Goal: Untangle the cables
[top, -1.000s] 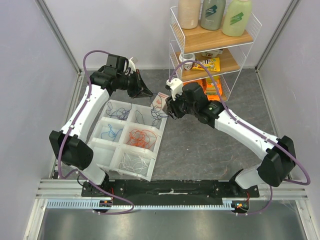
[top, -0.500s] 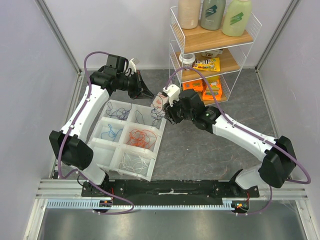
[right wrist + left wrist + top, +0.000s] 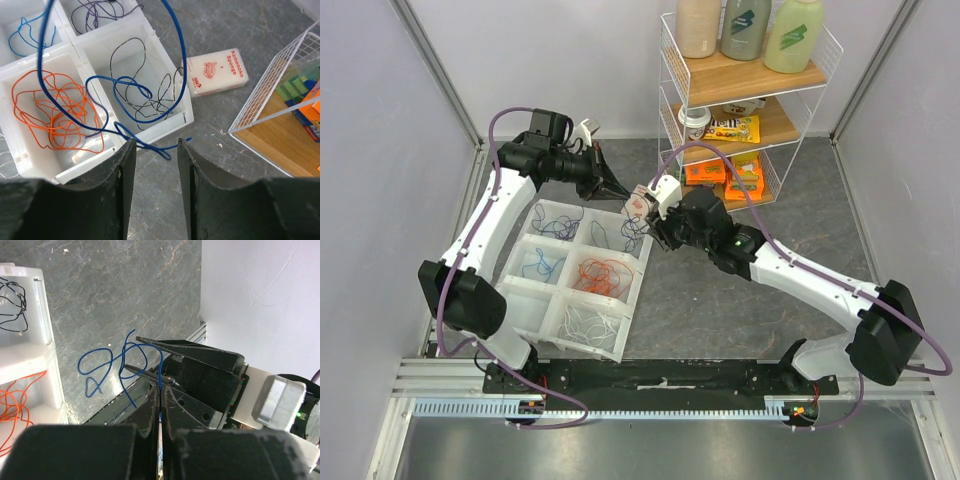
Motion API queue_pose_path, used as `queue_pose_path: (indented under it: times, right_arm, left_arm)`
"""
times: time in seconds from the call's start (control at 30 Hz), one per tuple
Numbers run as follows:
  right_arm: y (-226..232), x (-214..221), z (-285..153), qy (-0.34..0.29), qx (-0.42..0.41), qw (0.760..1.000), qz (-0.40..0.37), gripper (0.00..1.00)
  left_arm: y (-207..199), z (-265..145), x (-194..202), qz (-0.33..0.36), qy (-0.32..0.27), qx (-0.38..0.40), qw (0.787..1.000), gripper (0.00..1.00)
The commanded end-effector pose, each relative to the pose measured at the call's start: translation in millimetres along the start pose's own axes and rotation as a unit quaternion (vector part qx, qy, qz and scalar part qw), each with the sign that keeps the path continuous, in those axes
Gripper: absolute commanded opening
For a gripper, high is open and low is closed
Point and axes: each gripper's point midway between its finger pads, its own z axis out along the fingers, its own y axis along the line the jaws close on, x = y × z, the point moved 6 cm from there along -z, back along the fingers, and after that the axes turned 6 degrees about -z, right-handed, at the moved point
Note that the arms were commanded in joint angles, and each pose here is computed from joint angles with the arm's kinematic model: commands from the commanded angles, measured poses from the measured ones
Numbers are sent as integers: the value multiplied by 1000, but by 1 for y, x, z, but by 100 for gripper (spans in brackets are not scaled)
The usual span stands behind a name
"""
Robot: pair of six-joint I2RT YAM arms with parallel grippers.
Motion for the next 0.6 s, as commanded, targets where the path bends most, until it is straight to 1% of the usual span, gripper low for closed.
queue_pose_path:
  times: [0.0, 0.27, 0.33, 0.37, 0.4, 0.47, 0.5, 0.53, 0.57]
  right_arm:
    - [-5, -27, -15, -59, 19, 998, -14, 44]
    - [3, -27, -11, -62, 12, 998, -8, 29]
    - [3, -26, -9, -61, 28, 998, -1, 24]
    - [1, -26, -9, -60, 41, 997, 5, 19]
    - [-4, -25, -9, -57, 69, 996, 14, 15]
    - [-19, -19, -13, -37, 150, 987, 48, 16]
    - [-28, -14, -19, -25, 200, 977, 65, 16]
    - [-36, -8, -23, -14, 243, 966, 84, 8]
    - [-45, 1, -31, 7, 298, 949, 99, 4]
  left_arm:
    - [2, 0, 6, -9, 30, 9, 999, 2]
    - [0, -3, 11, -8, 37, 18, 999, 2]
    - [0, -4, 12, -7, 37, 20, 999, 2]
    - [0, -4, 13, -8, 38, 19, 999, 2]
    - [0, -5, 14, -7, 37, 19, 999, 2]
    - [1, -7, 14, -8, 33, 17, 999, 2]
    - [0, -8, 14, -6, 30, 16, 999, 2]
    - [1, -10, 14, -3, 25, 14, 1000, 2]
    - [2, -12, 14, 0, 18, 10, 1000, 2]
